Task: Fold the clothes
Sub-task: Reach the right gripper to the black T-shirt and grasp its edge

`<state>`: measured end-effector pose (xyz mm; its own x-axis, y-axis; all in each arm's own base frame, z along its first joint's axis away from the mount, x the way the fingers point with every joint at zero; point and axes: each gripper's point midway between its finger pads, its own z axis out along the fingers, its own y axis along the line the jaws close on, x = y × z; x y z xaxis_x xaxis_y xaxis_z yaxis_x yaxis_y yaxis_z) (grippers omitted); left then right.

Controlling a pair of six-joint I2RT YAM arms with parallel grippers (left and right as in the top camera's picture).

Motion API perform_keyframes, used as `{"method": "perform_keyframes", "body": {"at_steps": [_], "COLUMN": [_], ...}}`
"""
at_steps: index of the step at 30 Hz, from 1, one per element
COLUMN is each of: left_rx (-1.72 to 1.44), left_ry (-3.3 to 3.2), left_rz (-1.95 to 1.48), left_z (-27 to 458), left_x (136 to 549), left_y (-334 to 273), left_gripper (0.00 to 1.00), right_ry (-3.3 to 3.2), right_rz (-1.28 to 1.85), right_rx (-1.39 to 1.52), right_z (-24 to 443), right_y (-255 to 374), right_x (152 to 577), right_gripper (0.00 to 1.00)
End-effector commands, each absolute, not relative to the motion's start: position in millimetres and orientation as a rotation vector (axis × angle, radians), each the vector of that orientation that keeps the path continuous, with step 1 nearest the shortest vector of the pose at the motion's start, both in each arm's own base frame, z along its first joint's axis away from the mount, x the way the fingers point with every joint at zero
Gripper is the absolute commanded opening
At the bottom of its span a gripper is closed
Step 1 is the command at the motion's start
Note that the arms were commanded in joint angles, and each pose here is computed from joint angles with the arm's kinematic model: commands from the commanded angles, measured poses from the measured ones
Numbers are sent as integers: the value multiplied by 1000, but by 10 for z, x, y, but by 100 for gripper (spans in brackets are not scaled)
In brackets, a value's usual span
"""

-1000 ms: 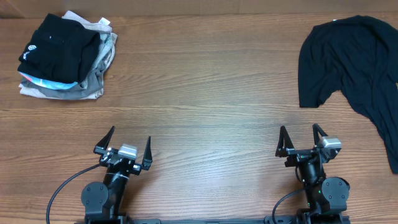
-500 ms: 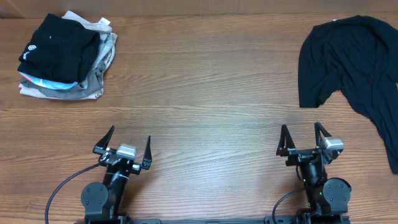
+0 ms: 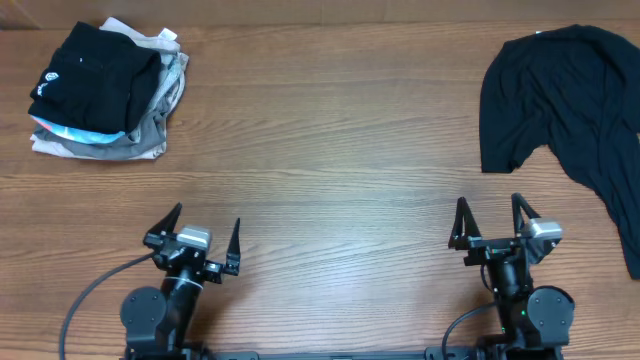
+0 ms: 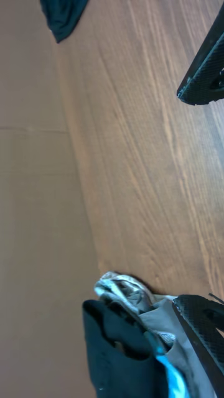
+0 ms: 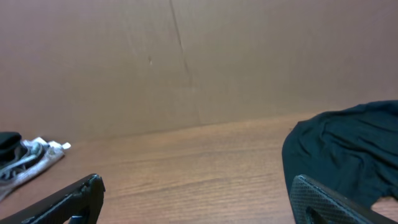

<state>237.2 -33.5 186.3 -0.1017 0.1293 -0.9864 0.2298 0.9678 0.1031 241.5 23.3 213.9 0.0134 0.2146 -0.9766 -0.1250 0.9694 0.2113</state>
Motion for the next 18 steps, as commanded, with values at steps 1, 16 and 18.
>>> {"method": "perform_keyframes", "body": {"at_steps": [1,16,18], "left_rx": [271,350,342], "left_ry": [1675,1916,1981], "left_rz": [-110,-300,-318], "left_z": [2193,2885,2939], "left_x": [2400,2813,2875], "left_y": [-362,-574,-571], "left_gripper": [100,100,100], "right_ry": [1529,1791,1852], "right_rz": [275,286,298], "right_rx": [83,88,84], "right_z": [2442,3187,3244], "right_y": [233,296,326], "right_x": [2403,2670,2748], "right_gripper": [100,100,100]}}
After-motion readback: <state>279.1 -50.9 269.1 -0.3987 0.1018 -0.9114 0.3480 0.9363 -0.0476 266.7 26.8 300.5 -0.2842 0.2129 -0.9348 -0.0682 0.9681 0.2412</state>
